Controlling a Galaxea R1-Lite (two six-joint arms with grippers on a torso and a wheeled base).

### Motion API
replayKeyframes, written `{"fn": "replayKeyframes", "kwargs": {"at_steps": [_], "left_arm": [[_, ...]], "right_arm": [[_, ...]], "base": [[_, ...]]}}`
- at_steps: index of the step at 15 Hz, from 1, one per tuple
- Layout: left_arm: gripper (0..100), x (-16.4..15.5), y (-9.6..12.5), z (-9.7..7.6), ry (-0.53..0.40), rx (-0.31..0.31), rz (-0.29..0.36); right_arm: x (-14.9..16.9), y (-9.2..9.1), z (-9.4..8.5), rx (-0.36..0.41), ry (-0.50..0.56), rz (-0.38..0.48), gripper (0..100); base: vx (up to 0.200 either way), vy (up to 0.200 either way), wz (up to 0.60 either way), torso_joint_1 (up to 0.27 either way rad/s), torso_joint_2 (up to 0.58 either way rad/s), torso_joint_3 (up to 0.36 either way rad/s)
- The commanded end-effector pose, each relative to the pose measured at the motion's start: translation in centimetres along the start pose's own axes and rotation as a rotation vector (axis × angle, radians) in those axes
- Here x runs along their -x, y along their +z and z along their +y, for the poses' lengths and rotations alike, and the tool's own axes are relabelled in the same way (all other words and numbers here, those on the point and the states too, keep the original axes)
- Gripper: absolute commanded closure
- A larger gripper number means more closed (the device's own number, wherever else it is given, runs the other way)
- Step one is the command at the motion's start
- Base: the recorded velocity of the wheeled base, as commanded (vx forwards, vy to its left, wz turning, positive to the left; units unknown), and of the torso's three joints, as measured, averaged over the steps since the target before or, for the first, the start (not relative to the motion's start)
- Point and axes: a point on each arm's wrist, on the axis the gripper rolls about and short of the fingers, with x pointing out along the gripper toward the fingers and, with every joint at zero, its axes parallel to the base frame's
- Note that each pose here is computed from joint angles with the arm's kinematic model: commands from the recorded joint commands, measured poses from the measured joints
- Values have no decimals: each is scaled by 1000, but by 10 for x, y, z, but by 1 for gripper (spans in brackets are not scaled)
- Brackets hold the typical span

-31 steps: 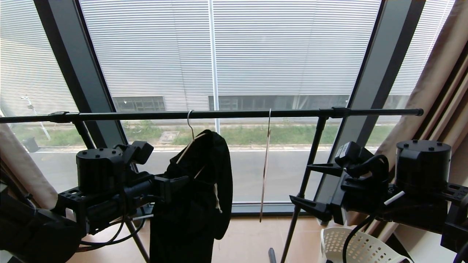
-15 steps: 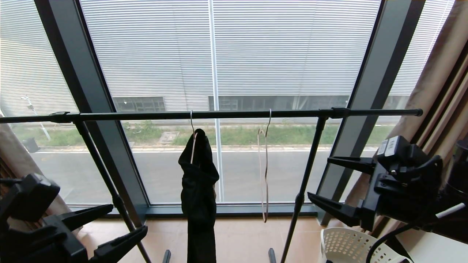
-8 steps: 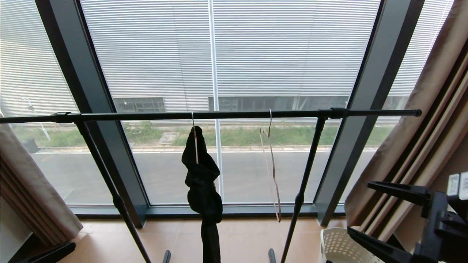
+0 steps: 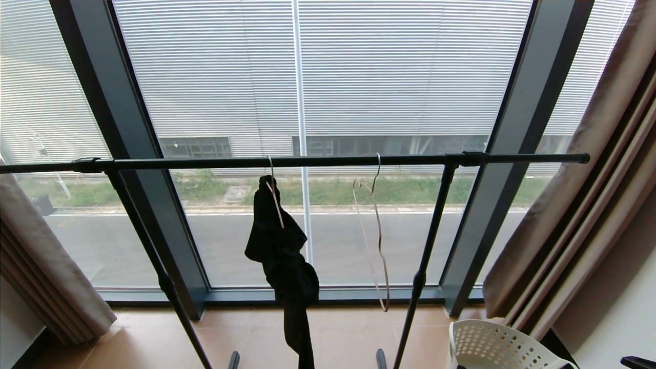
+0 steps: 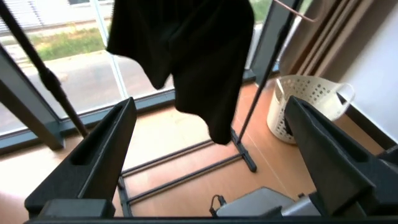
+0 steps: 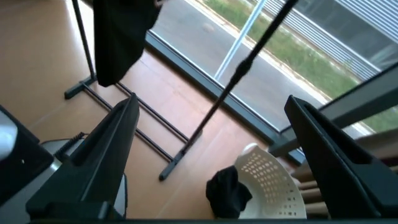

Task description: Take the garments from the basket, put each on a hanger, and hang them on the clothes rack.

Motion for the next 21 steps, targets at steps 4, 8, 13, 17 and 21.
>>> {"fn": "replayKeyframes", "kwargs": {"at_steps": [4, 8, 13, 17, 21], "left_arm": [[0, -1, -3, 1, 164, 23, 19], [0, 7, -6, -2, 226, -9, -89], [0, 11, -8, -3, 208, -45, -129], [0, 12, -9, -4, 353, -78, -122], [0, 16, -12, -7, 324, -84, -197]], "right_arm": [[15, -36, 11, -78, -313, -71, 0], [19, -39, 18, -141, -548, -99, 0], [23, -46, 25, -247, -433, -267, 0], [24, -46, 26, -265, -419, -289, 0], [24, -46, 26, -266, -419, -290, 0]], "base": [[0, 0, 0, 0, 0, 0], [0, 0, 0, 0, 0, 0], [0, 0, 0, 0, 0, 0], [0, 0, 0, 0, 0, 0], [0, 0, 0, 0, 0, 0]]}}
